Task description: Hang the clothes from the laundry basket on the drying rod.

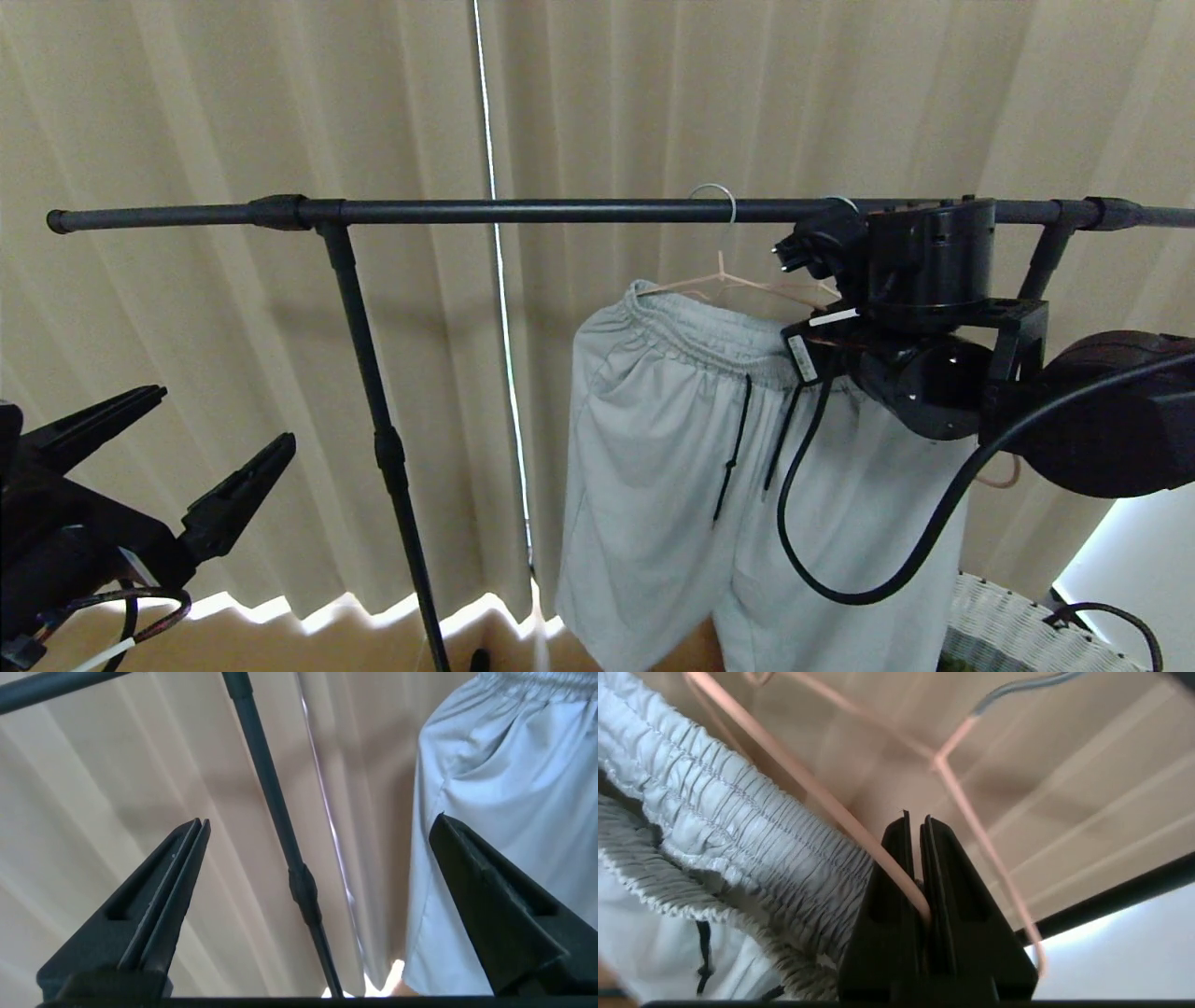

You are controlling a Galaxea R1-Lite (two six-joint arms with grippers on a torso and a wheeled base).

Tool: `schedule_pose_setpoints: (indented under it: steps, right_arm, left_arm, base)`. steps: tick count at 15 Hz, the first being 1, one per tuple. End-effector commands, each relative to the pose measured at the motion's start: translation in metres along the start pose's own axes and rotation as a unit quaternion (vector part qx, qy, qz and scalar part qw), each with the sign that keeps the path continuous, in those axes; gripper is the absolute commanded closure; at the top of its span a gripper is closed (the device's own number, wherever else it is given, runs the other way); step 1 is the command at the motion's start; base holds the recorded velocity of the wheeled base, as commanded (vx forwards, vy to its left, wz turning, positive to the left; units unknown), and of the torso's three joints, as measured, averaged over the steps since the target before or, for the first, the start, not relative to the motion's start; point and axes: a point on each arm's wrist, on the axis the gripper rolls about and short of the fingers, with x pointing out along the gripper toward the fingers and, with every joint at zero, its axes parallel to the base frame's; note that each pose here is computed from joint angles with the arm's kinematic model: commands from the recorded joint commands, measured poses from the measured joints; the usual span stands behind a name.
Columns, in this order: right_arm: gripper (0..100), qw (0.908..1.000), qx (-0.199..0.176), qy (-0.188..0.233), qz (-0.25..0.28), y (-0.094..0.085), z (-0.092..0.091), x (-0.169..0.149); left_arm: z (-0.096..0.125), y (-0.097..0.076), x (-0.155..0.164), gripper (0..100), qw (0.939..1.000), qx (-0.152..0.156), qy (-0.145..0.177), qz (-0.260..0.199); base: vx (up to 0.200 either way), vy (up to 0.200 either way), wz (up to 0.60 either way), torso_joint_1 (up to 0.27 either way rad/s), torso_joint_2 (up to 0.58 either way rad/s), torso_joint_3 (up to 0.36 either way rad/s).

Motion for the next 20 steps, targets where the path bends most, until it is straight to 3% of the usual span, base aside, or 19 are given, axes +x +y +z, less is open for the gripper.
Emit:
schedule_pose_setpoints:
  steps: [1,9,10,16,20]
  right_arm:
    - [100,0.9999,-0.007,0.0,0.01,0.008,-0.001,-0.003]
    - [100,0.9992,-0.016,-0.01,0.036,0.027,0.002,-0.01]
    - [0,0.9991,-0.015,-0.011,0.037,0.026,0.003,-0.01]
    - [0,0.9982,0.02,-0.019,0.054,0.032,0.004,-0.019]
    - [0,0.9914,0.073,-0.023,0.106,0.035,0.006,-0.023]
  left_arm:
    - [0.0,0.0,0.0,0,1.0,0.0,0.0,0.0]
    - [0.0,0.0,0.0,0,1.0,0.0,0.0,0.0]
    - [0.0,0.0,0.0,0,1.0,0.0,0.0,0.0]
    - [0.001,0.0,0.001,0,1.0,0.0,-0.003,0.001]
    - [0.001,0.0,0.001,0,1.0,0.0,-0.002,0.001]
  base:
    - [0.0,0.0,0.0,0.0,0.0,0.0]
    - [0.0,0.0,0.0,0.0,0.0,0.0]
    - [0.0,0.0,0.0,0.0,0.0,0.0]
    - [0.0,0.0,0.0,0.0,0.0,0.0]
    - [0.0,0.0,0.0,0.0,0.0,0.0]
